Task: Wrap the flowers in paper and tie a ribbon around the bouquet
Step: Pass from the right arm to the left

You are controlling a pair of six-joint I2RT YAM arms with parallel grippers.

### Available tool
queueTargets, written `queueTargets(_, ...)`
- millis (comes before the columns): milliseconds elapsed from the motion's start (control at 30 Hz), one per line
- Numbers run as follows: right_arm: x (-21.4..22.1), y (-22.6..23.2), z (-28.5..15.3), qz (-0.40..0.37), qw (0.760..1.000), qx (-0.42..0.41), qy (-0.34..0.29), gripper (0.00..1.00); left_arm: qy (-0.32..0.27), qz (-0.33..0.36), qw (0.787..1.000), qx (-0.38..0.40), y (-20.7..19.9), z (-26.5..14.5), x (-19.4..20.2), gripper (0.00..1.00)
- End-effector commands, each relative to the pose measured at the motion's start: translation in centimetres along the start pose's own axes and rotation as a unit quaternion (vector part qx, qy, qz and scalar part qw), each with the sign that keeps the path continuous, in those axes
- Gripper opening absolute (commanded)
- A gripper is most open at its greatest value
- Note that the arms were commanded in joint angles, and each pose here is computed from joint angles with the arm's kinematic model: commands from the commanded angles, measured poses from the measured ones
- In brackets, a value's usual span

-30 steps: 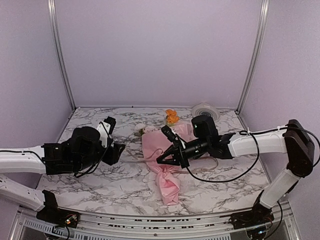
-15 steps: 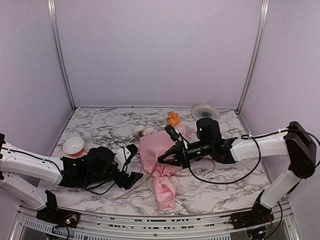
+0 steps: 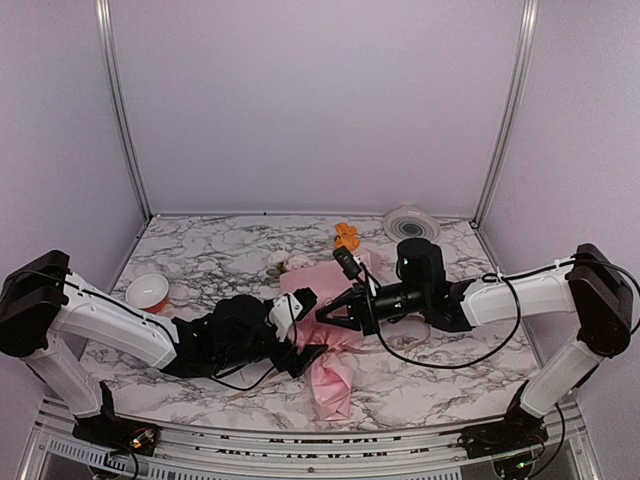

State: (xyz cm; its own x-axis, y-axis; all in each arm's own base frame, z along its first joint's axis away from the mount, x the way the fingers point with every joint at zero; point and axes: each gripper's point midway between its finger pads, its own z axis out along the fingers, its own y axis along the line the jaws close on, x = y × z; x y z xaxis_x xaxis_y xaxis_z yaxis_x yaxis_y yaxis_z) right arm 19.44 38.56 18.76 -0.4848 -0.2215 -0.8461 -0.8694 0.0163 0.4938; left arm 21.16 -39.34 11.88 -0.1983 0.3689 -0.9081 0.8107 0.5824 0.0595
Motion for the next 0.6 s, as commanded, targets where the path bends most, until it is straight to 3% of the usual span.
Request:
queueTargets(0,-1.6,0.4,0.1,-0.017,1.000,-0.005,-0.024,0.00,-0.073,0.018,0.996,0.038,-1.8,0.7,-3.6,0.95)
queueTargets(167,-1.8,0.3,0.0,-0.021,0.999,0.000,-0.027,0.00,-0.068,0.000,0.996,0.049,-2.6,1.6,-3.5,0.76)
queueTargets(267,-1.9,0.4,-0.1,-0.022,0.999,0.002,-0.028,0.00,-0.068,-0.005,0.997,0.038,-2.3,1.4,-3.5,0.44)
queueTargets(333,-1.7,0.3,0.0,-0.021,0.999,0.003,-0.027,0.00,-0.069,-0.001,0.997,0.037,-2.5,1.5,-3.5,0.40)
queueTargets(400,-1.7,0.1,0.0,-0.019,0.999,0.005,-0.026,0.00,-0.070,0.002,0.997,0.033,-2.6,1.4,-3.5,0.26)
queueTargets(567,-1.7,-0.2,-0.1,-0.015,0.999,0.015,-0.030,0.00,-0.070,0.010,0.997,0.031,-3.0,1.4,-3.5,0.17)
